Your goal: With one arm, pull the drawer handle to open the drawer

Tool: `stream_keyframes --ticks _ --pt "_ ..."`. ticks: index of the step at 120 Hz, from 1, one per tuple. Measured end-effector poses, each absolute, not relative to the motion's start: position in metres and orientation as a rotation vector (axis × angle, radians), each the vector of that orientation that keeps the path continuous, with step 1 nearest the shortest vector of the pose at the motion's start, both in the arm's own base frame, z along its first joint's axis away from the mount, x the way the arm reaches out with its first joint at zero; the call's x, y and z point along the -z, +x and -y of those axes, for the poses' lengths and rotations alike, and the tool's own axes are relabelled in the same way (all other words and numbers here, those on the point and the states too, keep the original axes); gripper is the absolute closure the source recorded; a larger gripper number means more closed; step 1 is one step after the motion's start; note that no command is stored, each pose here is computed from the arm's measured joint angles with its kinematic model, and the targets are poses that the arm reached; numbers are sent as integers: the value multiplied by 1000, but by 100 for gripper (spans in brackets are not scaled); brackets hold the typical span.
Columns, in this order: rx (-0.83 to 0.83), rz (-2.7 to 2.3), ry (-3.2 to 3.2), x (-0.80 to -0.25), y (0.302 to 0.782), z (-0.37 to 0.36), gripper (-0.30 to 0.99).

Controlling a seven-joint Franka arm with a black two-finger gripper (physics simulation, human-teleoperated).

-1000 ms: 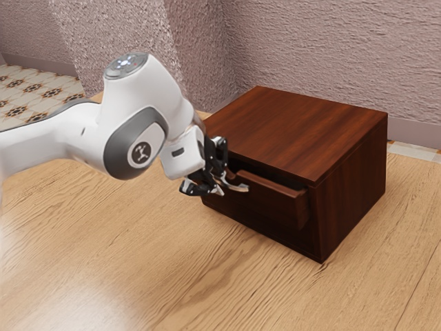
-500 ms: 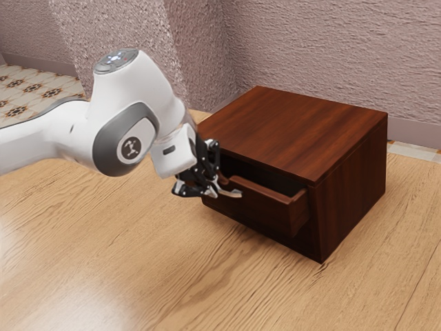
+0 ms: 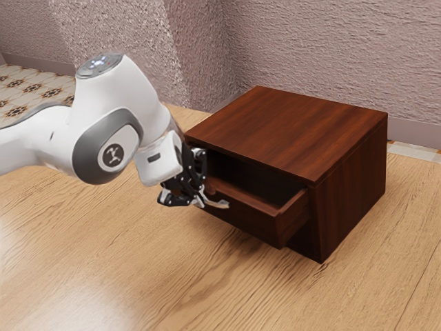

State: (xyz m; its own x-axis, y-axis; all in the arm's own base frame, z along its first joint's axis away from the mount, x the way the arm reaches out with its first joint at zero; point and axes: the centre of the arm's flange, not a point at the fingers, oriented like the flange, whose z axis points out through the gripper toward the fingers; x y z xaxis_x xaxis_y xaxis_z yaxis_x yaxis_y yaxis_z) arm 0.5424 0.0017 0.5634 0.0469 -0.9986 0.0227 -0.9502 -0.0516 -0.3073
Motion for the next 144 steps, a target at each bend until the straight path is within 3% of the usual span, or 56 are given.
stream_keyframes --ticks 144 --pt "367 -1967 -2161 -569 464 -4 75"
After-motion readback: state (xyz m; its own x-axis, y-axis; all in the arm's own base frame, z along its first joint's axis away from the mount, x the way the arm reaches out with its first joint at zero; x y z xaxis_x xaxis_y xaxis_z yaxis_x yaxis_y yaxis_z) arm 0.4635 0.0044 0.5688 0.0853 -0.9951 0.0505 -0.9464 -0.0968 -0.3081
